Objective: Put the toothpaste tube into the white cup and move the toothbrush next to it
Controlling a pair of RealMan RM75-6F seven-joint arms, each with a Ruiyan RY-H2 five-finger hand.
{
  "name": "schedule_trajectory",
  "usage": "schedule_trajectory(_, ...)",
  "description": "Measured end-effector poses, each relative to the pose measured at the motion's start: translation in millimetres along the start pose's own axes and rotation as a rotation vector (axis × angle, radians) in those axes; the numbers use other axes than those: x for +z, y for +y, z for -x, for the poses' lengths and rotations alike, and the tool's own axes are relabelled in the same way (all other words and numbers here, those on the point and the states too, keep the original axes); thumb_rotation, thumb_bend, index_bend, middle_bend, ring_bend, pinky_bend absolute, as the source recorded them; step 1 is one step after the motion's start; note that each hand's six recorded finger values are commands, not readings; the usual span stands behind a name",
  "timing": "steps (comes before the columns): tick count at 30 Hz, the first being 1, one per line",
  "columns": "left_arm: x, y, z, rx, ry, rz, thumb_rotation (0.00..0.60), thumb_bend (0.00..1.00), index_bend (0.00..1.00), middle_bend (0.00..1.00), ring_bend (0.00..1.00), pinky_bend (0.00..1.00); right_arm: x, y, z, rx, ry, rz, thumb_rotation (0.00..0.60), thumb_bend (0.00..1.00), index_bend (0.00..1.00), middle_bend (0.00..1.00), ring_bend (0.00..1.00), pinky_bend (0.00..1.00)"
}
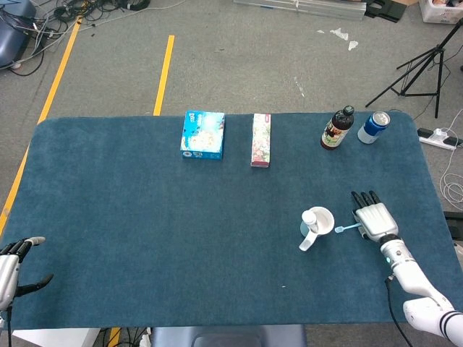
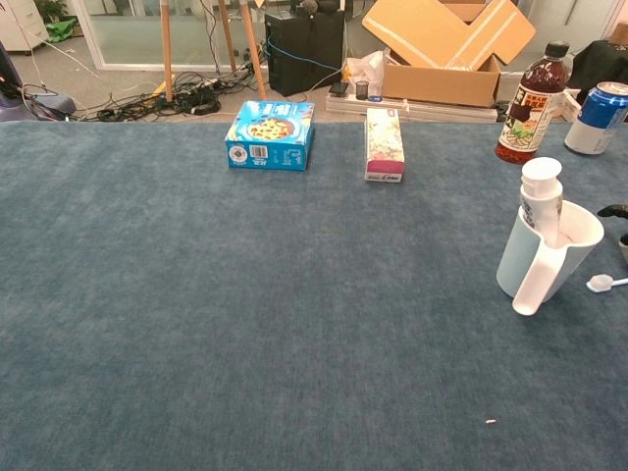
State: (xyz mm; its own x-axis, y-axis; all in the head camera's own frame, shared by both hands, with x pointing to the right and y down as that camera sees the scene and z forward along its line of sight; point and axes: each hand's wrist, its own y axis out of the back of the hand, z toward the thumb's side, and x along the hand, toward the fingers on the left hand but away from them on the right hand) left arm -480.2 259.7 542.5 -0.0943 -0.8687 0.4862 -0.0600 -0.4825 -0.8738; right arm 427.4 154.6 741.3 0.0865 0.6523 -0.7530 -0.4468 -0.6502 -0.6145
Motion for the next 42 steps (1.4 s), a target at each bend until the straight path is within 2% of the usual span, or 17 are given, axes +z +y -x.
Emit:
schedule_trajectory(17, 0.0, 0.0, -0.2, -0.001, 0.000, 0.001, 0.600, 0.10, 0.28, 0.34, 0.35, 0.45, 2.8, -3.7, -0.3, 0.011, 0.006, -0.006, 0.600, 0.34, 0.52, 0.00, 0.00, 0.00)
schedule_trajectory(25, 0.2, 0.0, 0.0, -0.001, -0.001, 0.001, 0.600, 0.10, 0.28, 0.34, 0.35, 0.45, 3.4, -3.4, -1.1, 0.002, 0.006, 0.006, 0.600, 0.35, 0.57, 0.00, 0.00, 0.00)
schedule_trajectory(42, 0.7, -0.7, 0.0, -0.005, -0.003, 0.001, 0.600, 0.10, 0.28, 0.34, 0.35, 0.45, -5.6, 18.4, -20.7, -0.084, 0.007, 0.076, 0.600, 0.35, 0.59, 0.00, 0.00, 0.00)
